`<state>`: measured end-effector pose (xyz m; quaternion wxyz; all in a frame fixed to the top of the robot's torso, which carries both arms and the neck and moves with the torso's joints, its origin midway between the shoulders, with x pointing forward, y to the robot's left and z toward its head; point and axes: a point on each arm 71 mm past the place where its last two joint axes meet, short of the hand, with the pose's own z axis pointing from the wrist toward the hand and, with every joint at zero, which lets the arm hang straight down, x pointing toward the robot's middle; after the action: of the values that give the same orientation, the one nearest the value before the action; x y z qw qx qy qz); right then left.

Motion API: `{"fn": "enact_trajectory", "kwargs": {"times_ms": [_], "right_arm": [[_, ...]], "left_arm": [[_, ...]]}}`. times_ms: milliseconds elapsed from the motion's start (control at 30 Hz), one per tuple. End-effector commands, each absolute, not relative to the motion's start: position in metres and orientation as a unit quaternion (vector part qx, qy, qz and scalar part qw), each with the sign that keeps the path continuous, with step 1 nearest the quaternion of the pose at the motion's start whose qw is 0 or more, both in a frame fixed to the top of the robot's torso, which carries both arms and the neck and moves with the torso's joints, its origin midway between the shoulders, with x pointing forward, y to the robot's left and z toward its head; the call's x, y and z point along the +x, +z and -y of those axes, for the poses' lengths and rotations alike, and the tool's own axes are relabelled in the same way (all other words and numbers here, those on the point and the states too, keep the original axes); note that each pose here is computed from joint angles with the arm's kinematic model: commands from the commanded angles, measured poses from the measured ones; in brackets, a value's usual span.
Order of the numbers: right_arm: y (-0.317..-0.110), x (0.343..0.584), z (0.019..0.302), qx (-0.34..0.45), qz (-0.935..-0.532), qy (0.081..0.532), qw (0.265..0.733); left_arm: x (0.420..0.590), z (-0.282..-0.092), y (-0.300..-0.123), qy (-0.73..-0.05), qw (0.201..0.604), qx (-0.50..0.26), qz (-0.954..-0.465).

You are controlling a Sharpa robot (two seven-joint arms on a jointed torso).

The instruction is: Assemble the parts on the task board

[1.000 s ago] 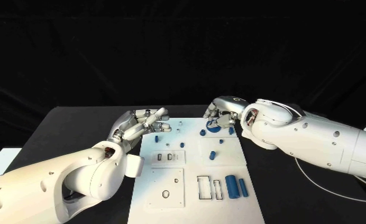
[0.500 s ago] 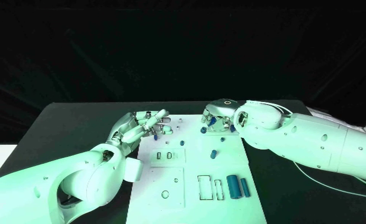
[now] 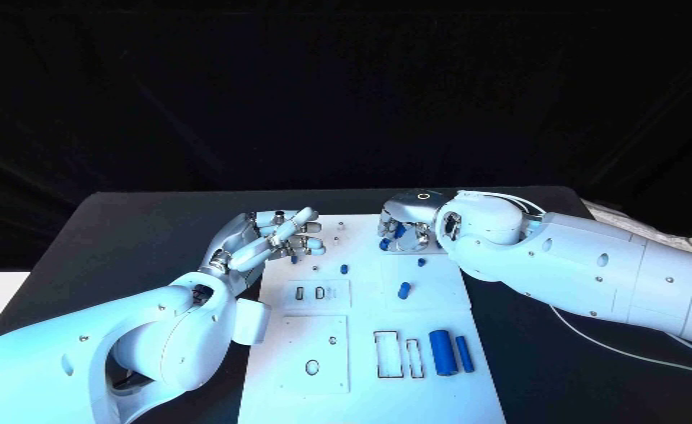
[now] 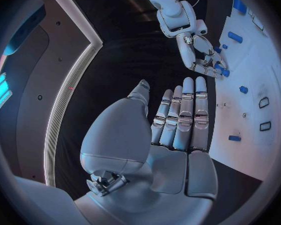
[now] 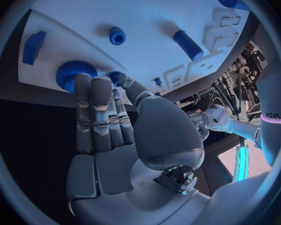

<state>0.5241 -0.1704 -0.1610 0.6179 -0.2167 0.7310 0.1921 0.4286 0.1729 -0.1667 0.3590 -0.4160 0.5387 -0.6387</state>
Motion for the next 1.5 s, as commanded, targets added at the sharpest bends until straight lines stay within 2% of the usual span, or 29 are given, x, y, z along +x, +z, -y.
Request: {"fn": "enact_trajectory", "kwargs": {"times_ms": [33, 633, 1100, 1500], "right_arm": [[-0.164, 0.524, 0.169, -0.232, -0.737, 0.186, 0.608], [-0.166, 0.526, 0.165, -0.235, -0.739, 0.188, 0.603], [-0.146, 0.523, 0.161, -0.180, -0.666, 0.227, 0.687], [-0.143, 0.533, 0.141, -0.160, -0.651, 0.230, 0.705]], "left_arm": [[0.428, -0.171, -0.165, -0.646, 0.353, -0.409, -0.539], [0.428, -0.172, -0.164, -0.645, 0.353, -0.409, -0.540], [0.429, -0.173, -0.165, -0.643, 0.354, -0.410, -0.541], [0.429, -0.172, -0.165, -0.644, 0.353, -0.410, -0.541]]}}
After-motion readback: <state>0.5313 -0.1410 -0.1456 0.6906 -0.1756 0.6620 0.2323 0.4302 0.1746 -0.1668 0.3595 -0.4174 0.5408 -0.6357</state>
